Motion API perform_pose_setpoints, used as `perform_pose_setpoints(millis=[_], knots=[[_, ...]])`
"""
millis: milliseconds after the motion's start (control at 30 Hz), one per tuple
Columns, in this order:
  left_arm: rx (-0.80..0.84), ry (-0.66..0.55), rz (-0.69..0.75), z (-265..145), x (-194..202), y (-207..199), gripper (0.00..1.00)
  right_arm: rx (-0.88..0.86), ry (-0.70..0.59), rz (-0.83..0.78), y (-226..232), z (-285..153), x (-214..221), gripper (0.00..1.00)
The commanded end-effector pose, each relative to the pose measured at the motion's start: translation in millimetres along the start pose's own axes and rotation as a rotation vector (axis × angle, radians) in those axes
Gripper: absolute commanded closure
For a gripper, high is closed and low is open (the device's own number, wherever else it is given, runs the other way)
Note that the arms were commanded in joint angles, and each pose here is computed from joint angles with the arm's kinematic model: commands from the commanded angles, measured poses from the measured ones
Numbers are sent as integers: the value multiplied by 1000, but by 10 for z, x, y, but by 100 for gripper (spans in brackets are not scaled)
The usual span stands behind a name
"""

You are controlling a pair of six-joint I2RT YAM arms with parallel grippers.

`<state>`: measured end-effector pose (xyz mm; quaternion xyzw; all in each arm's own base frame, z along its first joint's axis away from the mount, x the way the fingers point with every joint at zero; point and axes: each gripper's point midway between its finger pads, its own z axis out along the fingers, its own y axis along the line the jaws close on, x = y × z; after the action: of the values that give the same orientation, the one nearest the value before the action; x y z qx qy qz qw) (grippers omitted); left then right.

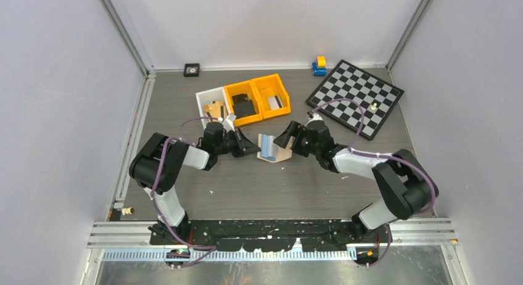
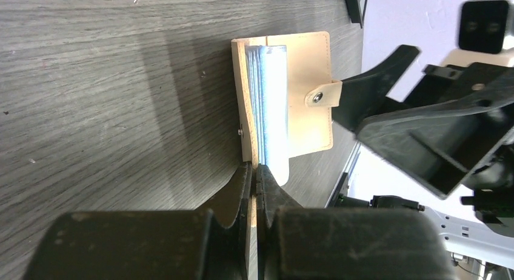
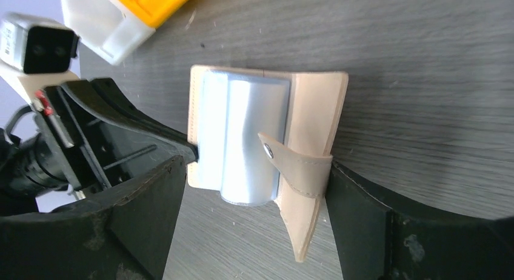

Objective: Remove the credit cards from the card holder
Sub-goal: Pick up the card holder from the center of the board.

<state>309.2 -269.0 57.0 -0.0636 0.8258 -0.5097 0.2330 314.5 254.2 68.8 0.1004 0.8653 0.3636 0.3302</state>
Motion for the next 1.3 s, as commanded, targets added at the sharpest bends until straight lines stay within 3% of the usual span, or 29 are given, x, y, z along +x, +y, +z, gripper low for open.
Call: perform_pose_setpoints(millis=[0, 133, 300, 467, 567, 767, 867, 1000, 1133, 1267], knots=[[34, 13, 58, 8, -65, -116, 100, 122, -181, -71, -91, -234, -426, 13], [13, 37, 61, 32, -55, -80, 100, 166, -247, -93, -127, -375, -575, 12], [18, 49, 69, 44, -46, -106, 100, 132, -237, -84, 28, -381, -639, 11], [6, 61, 81, 69, -22, -103, 100, 119, -316, 18, 142, -349, -842, 10], [5, 61, 84, 63, -9, -109, 100, 70, -320, -75, 342, -446, -979, 10], [-1, 61, 88, 69, -5, -102, 100, 302, -435, 5, 65, -498, -1299, 9], [0, 62, 92, 71, -7, -121, 100, 210, -333, -40, 148, -347, -1091, 9], [-12, 57, 101, 46, -18, -132, 100, 271, -322, -54, -122, -358, -999, 9], [-9, 57, 103, 41, -18, -143, 100, 199, -277, -54, -129, -316, -871, 9], [-15, 61, 98, 44, -13, -128, 100, 314, -198, 28, -416, -165, -771, 9]])
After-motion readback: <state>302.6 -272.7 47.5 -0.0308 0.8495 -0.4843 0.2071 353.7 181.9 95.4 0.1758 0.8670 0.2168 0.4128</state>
